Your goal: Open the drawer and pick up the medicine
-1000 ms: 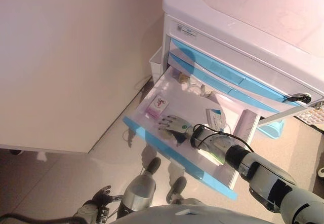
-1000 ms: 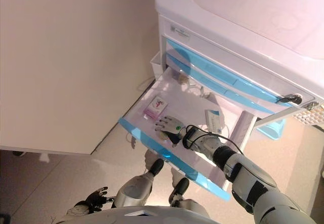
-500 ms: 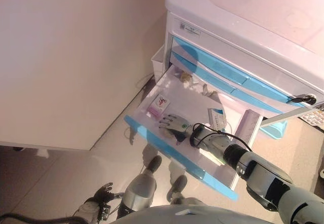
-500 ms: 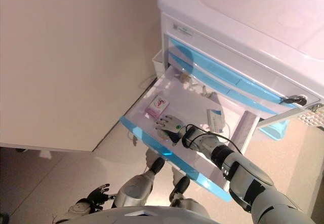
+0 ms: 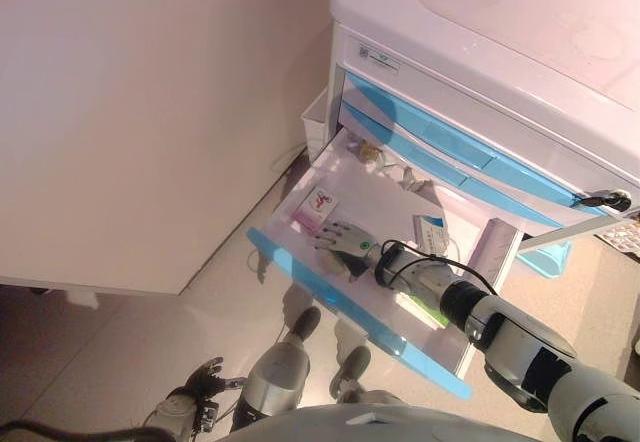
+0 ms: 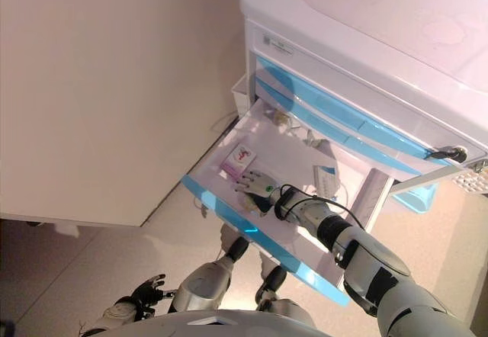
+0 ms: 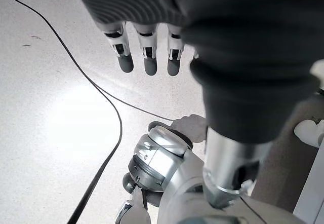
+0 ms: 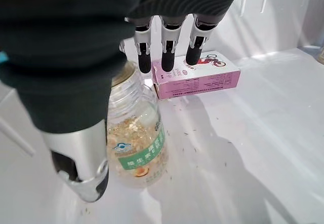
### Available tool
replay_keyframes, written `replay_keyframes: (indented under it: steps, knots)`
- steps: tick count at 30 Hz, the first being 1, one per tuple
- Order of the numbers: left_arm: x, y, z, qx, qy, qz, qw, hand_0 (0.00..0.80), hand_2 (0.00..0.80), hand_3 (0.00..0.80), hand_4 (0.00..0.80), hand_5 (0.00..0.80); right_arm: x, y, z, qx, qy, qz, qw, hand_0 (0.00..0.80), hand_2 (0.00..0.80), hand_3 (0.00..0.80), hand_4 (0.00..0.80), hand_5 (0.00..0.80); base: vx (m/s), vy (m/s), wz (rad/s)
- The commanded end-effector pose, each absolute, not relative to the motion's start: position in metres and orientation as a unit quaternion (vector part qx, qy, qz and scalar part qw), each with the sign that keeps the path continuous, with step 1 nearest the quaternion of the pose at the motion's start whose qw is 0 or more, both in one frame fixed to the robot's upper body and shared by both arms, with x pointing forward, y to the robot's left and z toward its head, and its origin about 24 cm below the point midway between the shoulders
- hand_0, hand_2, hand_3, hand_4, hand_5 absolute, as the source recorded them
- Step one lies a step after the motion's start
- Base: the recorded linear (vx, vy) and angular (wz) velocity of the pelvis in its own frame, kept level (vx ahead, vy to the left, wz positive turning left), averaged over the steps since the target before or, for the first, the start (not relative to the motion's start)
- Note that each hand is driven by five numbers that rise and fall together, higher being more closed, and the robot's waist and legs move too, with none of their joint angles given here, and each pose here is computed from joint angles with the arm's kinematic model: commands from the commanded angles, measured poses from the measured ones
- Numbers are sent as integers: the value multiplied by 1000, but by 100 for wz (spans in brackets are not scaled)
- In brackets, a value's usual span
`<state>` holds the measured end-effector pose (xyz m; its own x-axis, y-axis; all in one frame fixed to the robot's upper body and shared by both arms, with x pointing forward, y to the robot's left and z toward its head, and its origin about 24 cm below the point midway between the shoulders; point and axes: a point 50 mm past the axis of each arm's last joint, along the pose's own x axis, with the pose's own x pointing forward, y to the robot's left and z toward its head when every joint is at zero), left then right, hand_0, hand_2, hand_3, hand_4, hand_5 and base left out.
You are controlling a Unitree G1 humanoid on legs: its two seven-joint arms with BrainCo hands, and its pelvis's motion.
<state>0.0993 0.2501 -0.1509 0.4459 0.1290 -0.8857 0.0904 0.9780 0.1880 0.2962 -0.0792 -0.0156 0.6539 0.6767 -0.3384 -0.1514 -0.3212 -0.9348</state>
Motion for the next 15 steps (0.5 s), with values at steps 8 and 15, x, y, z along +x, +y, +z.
replay_keyframes:
  steps: [8, 15]
  knots:
    - [100, 258, -149, 121, 528, 6, 840, 0, 0, 0, 0, 0, 304, -63, 2, -716, -230, 355, 555, 467, 467, 467, 467, 467, 0, 0, 0]
    - [101, 259, -149, 118, 526, 8, 842, 0, 0, 0, 0, 0, 305, -61, 4, -715, -232, 357, 554, 618, 618, 618, 618, 618, 0, 0, 0]
